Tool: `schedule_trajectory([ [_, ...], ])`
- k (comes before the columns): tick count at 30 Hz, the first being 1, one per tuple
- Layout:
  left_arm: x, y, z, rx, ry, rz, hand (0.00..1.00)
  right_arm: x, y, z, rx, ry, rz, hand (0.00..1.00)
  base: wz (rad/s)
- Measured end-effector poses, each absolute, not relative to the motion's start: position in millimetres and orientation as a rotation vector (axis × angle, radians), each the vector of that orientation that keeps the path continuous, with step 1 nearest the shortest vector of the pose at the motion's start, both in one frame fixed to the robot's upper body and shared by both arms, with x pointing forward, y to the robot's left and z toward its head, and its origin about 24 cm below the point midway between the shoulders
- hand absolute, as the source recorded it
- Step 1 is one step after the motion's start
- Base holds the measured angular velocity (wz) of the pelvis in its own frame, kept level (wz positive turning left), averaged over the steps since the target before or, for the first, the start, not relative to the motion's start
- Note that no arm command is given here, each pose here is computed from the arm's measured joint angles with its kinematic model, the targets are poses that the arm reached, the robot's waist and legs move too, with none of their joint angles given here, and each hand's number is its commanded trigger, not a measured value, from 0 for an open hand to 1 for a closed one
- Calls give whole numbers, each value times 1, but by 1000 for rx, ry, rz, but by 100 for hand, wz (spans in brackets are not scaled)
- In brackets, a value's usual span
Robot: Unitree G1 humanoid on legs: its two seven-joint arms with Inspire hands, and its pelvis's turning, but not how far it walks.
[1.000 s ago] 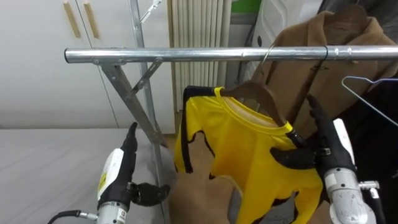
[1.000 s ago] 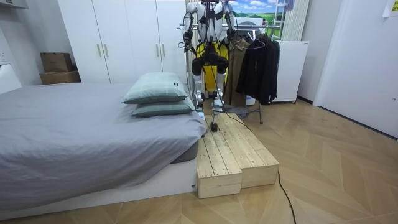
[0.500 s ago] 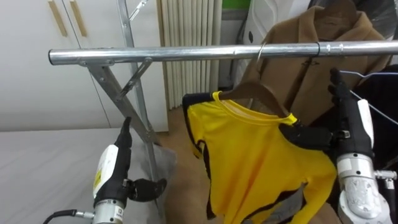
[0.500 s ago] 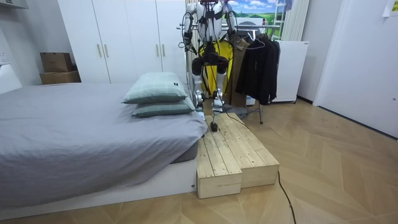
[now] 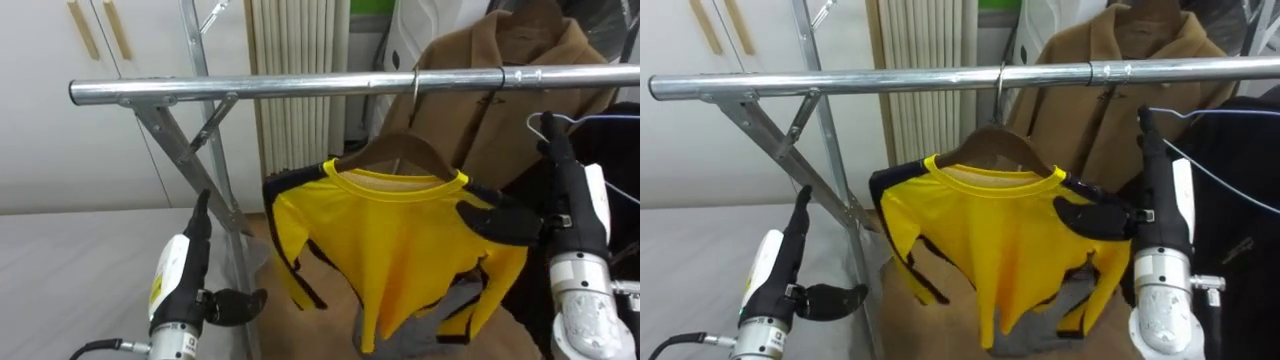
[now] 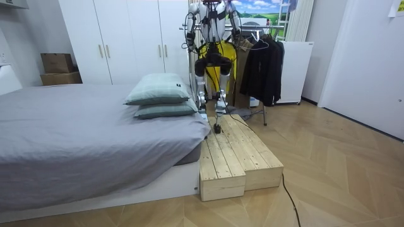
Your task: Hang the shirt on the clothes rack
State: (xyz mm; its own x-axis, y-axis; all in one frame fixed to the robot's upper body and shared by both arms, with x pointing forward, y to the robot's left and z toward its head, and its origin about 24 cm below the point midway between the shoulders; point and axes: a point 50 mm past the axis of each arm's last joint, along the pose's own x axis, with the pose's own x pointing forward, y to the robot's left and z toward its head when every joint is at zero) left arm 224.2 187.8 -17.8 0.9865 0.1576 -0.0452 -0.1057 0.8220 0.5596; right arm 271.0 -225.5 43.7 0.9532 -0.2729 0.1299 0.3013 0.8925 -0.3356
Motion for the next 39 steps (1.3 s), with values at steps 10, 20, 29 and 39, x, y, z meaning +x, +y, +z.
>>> schedule_trajectory([
  [10, 209, 202, -29, 604, 163, 177, 0, 227, -243, -5, -424, 131, -309, 0, -7],
  [20, 209, 200, -30, 604, 165, 172, 0, 200, -251, -43, -432, 321, -303, 0, 0],
  [29, 205, 201, -36, 603, 194, 173, 0, 180, -239, -79, -328, 495, -274, 0, 0],
  [39, 191, 207, -61, 557, 310, 175, 0, 179, -233, -84, -137, 513, -287, 0, -6],
])
